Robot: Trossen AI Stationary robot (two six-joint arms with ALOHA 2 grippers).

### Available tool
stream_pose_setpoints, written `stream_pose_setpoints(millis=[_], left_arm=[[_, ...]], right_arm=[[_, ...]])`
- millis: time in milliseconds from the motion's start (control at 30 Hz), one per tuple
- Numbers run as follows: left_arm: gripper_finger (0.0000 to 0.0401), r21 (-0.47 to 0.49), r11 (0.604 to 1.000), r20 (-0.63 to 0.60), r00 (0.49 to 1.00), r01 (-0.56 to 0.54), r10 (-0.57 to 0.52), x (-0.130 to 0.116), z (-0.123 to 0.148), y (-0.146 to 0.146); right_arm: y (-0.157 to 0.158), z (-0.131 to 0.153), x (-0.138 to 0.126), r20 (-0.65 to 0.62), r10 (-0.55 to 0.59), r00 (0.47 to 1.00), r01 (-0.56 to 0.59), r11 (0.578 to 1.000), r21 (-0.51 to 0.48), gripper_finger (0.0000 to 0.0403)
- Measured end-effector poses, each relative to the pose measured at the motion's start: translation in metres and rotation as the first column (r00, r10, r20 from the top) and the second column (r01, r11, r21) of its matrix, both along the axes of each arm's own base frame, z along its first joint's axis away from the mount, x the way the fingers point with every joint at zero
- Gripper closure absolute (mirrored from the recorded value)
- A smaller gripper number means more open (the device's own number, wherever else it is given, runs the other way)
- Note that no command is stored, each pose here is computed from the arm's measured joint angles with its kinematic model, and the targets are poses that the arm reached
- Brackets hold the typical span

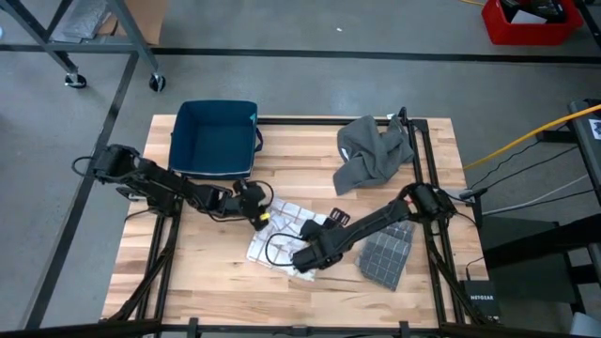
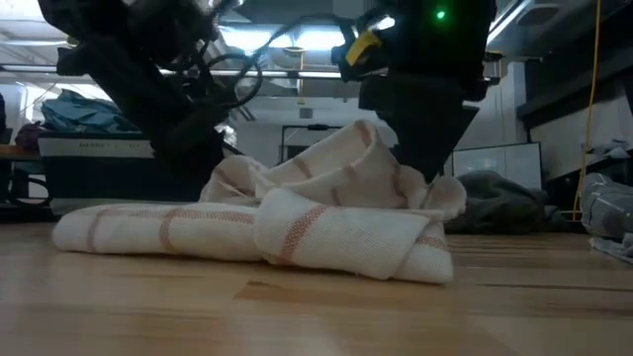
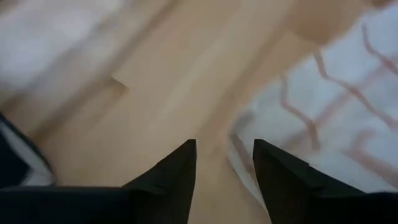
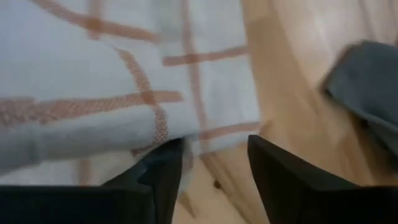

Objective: Fold towel
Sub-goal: Fold the white towel

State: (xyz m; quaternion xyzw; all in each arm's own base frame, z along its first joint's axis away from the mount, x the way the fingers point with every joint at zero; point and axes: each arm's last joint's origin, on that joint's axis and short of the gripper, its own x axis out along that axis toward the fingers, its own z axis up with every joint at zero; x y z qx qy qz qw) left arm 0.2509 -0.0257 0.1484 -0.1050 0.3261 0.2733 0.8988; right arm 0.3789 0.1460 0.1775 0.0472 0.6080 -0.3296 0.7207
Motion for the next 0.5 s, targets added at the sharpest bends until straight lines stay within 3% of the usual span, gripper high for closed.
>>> stream_pose_setpoints(millis=[133,300,400,500], left_arm=[[0.0256,0.014,1.000,0.057,0.998,-0.026,0.025,0.001,0.015,0.007],[0.0272,0.008,0.987,0.123,0.980,0.159,-0.158,0.000,0.046,0.003],[0.0277,-0.061,0.947,0.177,0.937,0.315,-0.300,-0.005,0.059,-0.003],[0.0281,-0.137,0.885,0.202,0.887,0.445,-0.415,-0.011,0.065,-0.011]], right_arm=[[-0.013,0.007,-0.001,-0.062,-0.037,0.997,0.036,0.999,-0.029,0.0206],[-0.015,0.029,-0.003,-0.107,-0.031,0.994,0.022,0.997,-0.078,0.0206],[-0.008,0.045,0.001,-0.071,-0.005,0.997,0.002,0.999,-0.036,0.0206],[0.007,0.059,0.009,0.011,0.100,0.995,-0.101,0.994,0.038,0.0206]])
